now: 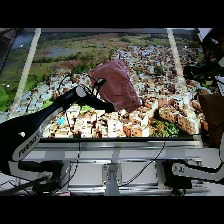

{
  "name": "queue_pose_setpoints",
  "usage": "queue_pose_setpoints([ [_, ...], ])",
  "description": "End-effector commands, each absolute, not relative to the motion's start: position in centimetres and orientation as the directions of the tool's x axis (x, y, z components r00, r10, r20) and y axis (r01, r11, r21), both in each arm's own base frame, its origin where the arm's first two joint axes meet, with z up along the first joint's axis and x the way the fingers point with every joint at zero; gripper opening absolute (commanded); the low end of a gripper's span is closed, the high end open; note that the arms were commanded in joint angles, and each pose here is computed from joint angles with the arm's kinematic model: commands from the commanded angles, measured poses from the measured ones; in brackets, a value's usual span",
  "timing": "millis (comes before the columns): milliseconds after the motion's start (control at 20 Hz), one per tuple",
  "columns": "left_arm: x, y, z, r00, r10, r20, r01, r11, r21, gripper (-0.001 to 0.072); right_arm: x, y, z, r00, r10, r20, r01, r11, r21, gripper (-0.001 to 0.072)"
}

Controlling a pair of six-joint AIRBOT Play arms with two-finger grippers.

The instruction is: Fold the clothes and pants, and hang the long-sleeved shirts on hangers.

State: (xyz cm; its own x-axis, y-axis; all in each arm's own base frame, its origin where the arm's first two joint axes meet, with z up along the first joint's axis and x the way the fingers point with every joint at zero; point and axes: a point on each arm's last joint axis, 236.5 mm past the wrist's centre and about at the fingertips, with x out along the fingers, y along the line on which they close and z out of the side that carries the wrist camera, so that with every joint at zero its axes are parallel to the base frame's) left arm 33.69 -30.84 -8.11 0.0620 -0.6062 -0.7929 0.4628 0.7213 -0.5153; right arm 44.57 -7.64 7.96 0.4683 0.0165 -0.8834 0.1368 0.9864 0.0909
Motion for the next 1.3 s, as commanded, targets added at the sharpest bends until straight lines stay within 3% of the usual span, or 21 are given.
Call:
queue_pose_setpoints([
  [0,34.6,-31.7,-8.9,0.110,-0.604,-0.789,0.305,0.776,-0.552,0.0701,44.6,-7.3,8.0,0.471,0.029,-0.881,0.134,0.985,0.105,0.0268],
  [250,37.6,-33.1,-7.4,0.241,-0.647,-0.723,0.195,0.762,-0.617,0.0696,45.1,-5.1,8.5,0.491,0.120,-0.863,0.122,0.971,0.205,0.0268],
  [600,36.4,-34.5,-8.7,0.212,-0.650,-0.729,0.193,0.760,-0.621,0.0678,45.2,-2.6,9.1,0.496,0.225,-0.839,0.105,0.943,0.316,0.0268],
  [700,36.2,-34.8,-9.3,0.206,-0.647,-0.735,0.193,0.763,-0.617,0.0539,45.0,-2.2,9.0,0.486,0.244,-0.839,0.102,0.938,0.332,0.0268],
  [750,36.0,-34.9,-9.5,0.200,-0.645,-0.737,0.193,0.764,-0.616,0.0511,44.9,-1.9,9.1,0.484,0.257,-0.837,0.099,0.934,0.344,0.0268],
  [1000,36.4,-35.3,-8.7,0.213,-0.662,-0.719,0.179,0.750,-0.637,0.0015,44.6,-0.6,9.0,0.462,0.289,-0.839,0.079,0.928,0.363,0.0268],
  [1250,38.7,-36.6,-1.1,0.309,-0.720,-0.622,0.335,0.694,-0.637,0.0013,43.3,1.1,8.6,0.401,0.320,-0.858,0.048,0.928,0.368,0.0264],
])
